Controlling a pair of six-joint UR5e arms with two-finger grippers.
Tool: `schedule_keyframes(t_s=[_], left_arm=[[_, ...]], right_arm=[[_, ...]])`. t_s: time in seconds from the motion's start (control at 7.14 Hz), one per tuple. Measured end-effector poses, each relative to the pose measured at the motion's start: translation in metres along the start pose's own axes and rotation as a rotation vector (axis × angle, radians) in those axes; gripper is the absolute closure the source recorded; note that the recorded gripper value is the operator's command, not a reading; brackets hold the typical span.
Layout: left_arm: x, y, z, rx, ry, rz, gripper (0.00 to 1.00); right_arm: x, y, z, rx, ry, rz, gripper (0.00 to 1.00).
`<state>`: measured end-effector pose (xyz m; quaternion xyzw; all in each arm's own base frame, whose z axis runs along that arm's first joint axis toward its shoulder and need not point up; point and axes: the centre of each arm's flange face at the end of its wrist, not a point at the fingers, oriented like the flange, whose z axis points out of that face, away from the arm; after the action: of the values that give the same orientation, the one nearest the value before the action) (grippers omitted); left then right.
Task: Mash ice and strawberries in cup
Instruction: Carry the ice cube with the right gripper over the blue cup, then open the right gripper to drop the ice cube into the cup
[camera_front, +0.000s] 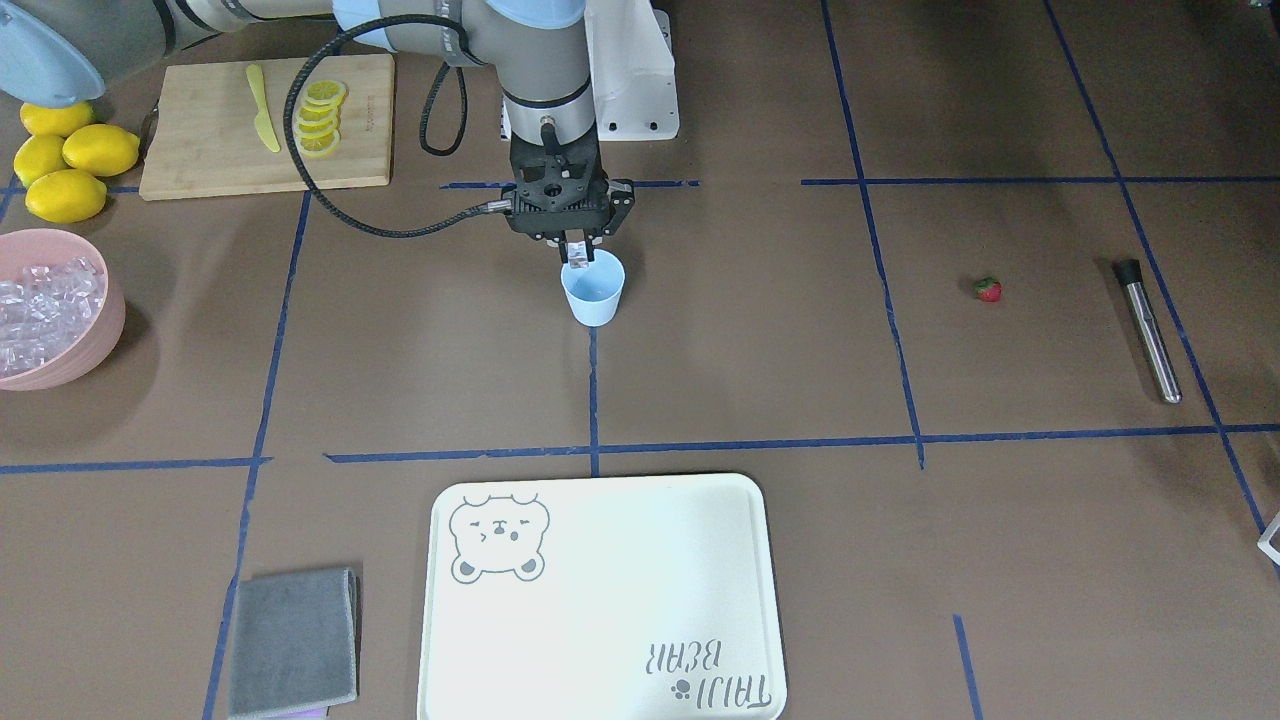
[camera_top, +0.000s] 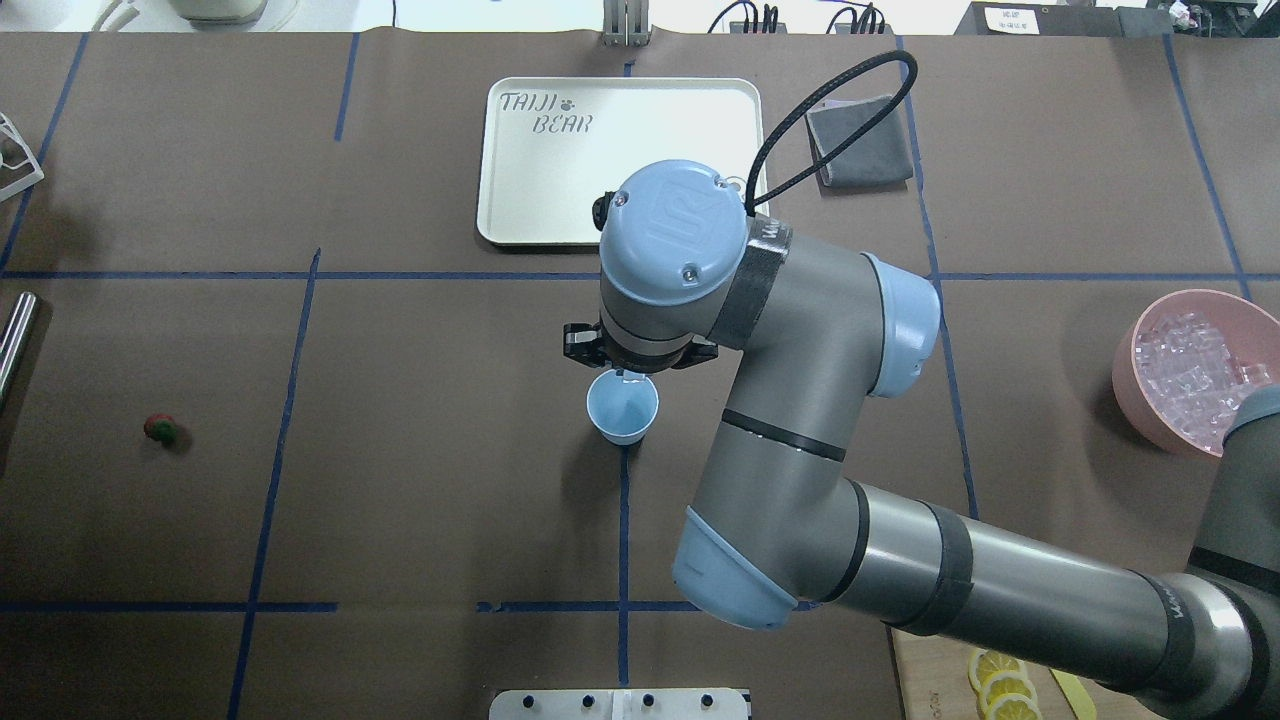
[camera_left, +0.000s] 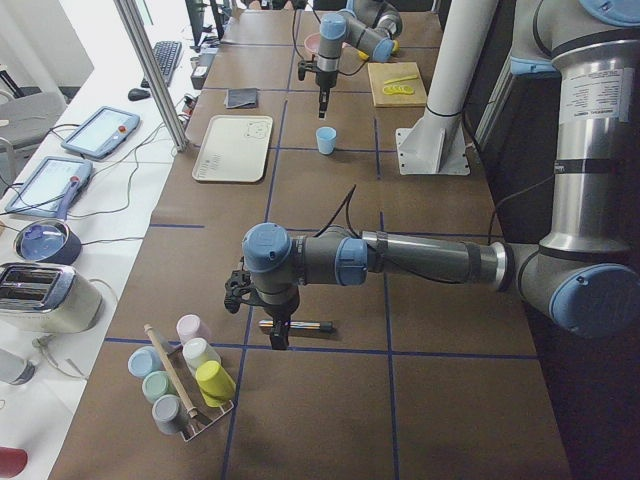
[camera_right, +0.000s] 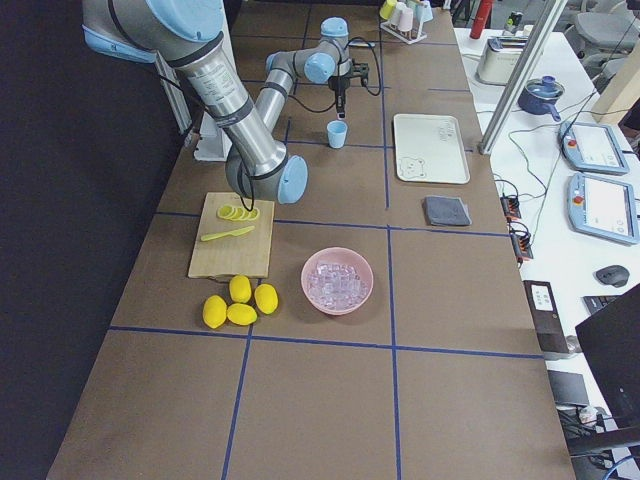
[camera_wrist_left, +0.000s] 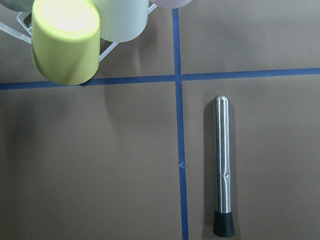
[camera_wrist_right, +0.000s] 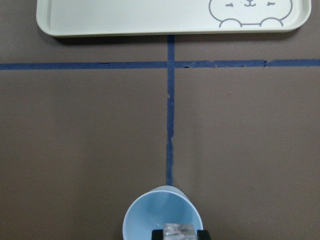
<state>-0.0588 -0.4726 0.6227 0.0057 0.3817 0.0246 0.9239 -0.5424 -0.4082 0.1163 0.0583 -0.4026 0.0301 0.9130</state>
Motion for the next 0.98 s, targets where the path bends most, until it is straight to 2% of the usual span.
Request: schedule_keyframes(t_s=[0.14, 0.28, 0.42, 0.98], left_arm=[[0.0, 0.0, 0.0, 0.0, 0.0, 0.0, 0.0], [0.0, 0.0, 0.0, -0.001, 0.0, 0.001, 0.0], [0.0, 0.0, 0.001, -0.001, 0.0, 0.001, 0.0], [0.0, 0.0, 0.0, -0.001, 0.0, 0.001, 0.0]], right_arm=[[-0.008, 0.002, 0.01, -0.003, 0.017, 0.004, 0.95], [-0.011, 0.005, 0.018, -0.006, 0.029, 0.003, 0.57], [-0.012, 0.009, 0.024, -0.007, 0.038, -0.001, 0.02], [-0.017, 0.024, 0.038, -0.013, 0.058, -0.02, 0.01]])
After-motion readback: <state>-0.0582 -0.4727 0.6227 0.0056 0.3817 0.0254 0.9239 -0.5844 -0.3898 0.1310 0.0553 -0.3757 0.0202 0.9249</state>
